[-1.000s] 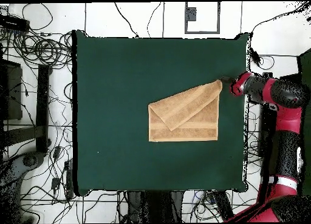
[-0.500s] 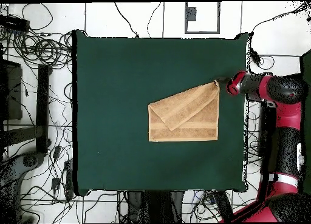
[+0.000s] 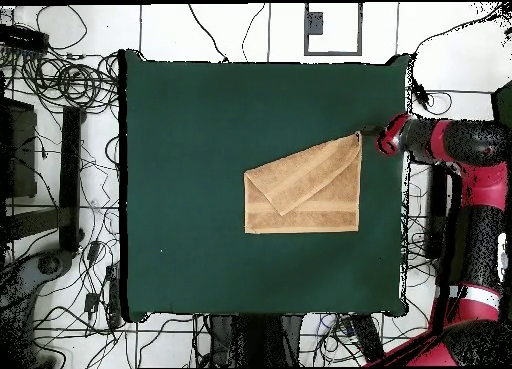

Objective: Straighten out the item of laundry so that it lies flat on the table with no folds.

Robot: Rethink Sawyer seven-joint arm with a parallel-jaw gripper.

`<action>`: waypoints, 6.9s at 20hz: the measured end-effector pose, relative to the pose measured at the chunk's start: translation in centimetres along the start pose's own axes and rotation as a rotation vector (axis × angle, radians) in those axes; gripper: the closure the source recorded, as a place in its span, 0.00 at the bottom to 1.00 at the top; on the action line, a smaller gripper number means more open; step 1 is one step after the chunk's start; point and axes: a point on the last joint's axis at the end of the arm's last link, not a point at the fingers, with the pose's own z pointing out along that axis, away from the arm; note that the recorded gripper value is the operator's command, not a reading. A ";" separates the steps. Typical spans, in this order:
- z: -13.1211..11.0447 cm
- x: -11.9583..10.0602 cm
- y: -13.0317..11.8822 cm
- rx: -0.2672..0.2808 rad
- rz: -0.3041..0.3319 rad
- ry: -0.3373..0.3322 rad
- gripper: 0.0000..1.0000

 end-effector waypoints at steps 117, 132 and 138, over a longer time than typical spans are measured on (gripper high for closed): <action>10.1 2.3 3.6 -0.201 0.170 -0.269 1.00; 10.8 -0.9 4.1 -0.236 0.198 -0.392 1.00; 8.7 -2.6 2.8 -0.221 0.291 -0.641 1.00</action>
